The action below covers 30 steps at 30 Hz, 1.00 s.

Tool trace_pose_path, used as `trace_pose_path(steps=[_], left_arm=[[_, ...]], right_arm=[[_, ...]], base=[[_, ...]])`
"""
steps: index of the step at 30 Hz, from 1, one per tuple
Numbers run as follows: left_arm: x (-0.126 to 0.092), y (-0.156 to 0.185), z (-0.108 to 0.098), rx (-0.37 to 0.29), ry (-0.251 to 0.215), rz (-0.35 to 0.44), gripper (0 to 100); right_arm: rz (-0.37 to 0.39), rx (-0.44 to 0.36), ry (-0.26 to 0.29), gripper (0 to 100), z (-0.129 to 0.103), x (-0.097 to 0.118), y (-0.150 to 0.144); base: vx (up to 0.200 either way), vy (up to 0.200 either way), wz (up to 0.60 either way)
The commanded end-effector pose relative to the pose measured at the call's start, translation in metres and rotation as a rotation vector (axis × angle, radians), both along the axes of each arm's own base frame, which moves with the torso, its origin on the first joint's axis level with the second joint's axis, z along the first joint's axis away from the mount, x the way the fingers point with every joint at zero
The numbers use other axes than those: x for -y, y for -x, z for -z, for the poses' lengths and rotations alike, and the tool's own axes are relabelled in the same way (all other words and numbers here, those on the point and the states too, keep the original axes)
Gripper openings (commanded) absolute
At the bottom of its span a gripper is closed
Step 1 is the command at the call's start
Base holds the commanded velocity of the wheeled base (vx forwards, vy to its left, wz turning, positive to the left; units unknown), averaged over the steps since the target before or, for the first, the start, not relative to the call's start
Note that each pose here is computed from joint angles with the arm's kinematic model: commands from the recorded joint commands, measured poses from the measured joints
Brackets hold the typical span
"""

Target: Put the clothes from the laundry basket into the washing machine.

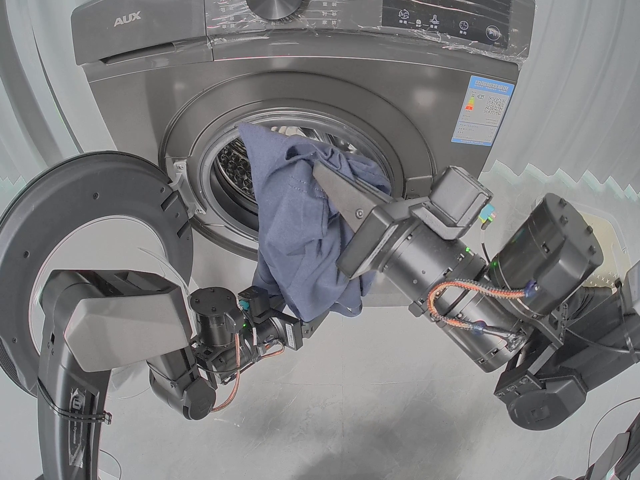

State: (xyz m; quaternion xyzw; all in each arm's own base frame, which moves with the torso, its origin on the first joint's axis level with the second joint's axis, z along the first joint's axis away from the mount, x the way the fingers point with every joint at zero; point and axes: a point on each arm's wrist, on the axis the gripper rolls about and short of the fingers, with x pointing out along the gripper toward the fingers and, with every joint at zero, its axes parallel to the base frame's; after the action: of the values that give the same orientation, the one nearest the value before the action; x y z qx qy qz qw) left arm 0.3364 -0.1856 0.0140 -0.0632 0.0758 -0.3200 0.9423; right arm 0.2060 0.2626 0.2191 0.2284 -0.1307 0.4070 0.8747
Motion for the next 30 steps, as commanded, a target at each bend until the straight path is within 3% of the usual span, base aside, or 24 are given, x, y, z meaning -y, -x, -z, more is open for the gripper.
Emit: trace_pose_path(steps=[1, 8, 15, 23, 30], left_arm=[[0.002, 0.000, 0.001, 0.004, 0.002, 0.003, 0], [0.002, 0.012, 0.003, -0.012, -0.026, 0.021, 0], [0.004, 0.054, -0.053, 0.060, 0.015, 0.092, 0], [-0.005, 0.120, -0.078, 0.048, -0.005, 0.201, 0], [-0.018, 0.146, -0.109, 0.140, 0.033, 0.249, 0]], right_arm=[[0.004, 0.000, 0.000, 0, 0.000, 0.001, -0.001], [0.040, -0.017, 0.016, 0, 0.004, 0.006, -0.010], [0.068, -0.034, 0.038, 0, 0.011, 0.009, -0.019], [0.083, -0.056, 0.061, 0, 0.021, 0.009, -0.025], [0.111, -0.098, 0.109, 0, 0.041, 0.011, -0.036]], base=[[0.000, 0.000, 0.00], [0.000, 0.000, 0.00], [0.000, 0.000, 0.00], [0.000, 0.000, 0.00], [0.000, 0.000, 0.00]])
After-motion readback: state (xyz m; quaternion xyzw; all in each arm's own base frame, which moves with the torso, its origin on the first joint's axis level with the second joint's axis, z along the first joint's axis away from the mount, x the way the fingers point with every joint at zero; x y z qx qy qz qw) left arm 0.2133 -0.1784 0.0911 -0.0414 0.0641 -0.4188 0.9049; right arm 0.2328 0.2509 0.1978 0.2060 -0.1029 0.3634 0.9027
